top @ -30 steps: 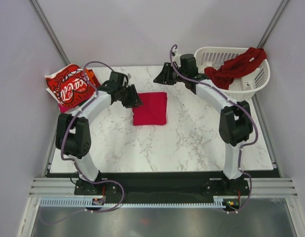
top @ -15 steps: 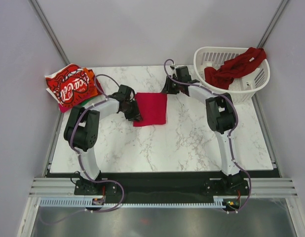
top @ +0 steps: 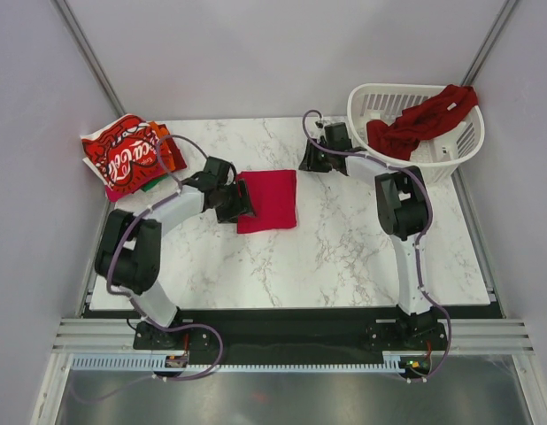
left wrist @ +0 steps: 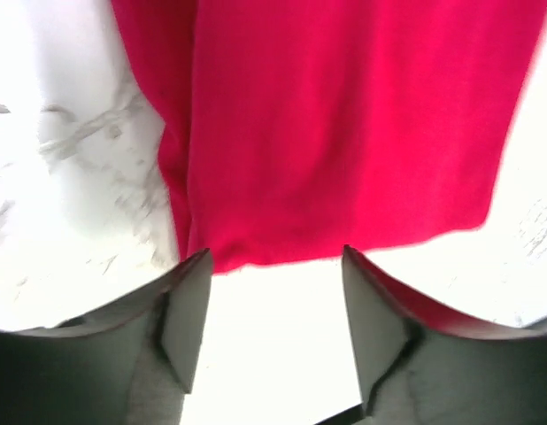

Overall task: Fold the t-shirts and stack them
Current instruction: Fold the tshirt, then neatly place the folded tshirt to the corner

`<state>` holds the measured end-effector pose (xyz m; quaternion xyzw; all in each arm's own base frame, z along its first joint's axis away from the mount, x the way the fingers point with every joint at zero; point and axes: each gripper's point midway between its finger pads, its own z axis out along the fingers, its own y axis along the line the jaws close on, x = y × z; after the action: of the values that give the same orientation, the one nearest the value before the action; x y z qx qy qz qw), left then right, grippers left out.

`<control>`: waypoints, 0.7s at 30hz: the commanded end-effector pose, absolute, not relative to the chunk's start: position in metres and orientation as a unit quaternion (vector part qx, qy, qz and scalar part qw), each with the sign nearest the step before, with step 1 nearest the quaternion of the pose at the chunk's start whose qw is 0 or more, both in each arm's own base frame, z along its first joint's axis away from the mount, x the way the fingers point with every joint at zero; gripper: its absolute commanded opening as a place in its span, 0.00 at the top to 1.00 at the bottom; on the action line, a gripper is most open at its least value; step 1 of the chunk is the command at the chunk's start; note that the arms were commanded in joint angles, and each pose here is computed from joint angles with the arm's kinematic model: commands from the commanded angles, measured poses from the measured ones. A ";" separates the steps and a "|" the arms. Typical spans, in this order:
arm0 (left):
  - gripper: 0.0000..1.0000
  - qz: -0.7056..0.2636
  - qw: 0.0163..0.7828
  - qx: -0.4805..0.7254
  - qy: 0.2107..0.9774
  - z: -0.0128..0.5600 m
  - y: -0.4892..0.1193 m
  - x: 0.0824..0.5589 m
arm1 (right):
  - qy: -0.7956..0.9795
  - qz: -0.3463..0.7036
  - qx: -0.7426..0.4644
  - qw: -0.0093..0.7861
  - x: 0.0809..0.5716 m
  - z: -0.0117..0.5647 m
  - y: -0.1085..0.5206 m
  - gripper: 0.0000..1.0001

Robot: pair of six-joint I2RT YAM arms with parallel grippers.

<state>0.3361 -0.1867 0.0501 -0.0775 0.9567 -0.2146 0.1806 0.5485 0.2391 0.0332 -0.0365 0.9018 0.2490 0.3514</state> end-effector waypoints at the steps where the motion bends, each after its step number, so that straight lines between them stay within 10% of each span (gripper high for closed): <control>1: 0.22 -0.151 0.315 -0.074 0.934 0.125 -0.156 0.365 | 0.873 0.249 -0.036 0.417 0.541 0.121 0.233 0.53; 3: 0.00 -0.096 0.358 -0.109 0.922 0.136 -0.127 0.378 | 0.871 0.252 0.021 0.420 0.522 0.143 0.221 0.49; 14: 0.03 -0.210 0.362 -0.104 0.902 0.099 -0.123 0.461 | 0.868 0.363 -0.046 0.336 0.320 0.121 0.260 0.36; 21: 0.03 -0.192 0.319 -0.127 0.919 0.046 -0.109 0.477 | 0.893 0.324 -0.059 0.308 0.276 0.074 0.238 0.32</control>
<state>0.4589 -0.1110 0.0426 -0.1458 0.9251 -0.1875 0.2964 0.2715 0.2451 0.0755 -0.0535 0.8952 0.3362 0.2878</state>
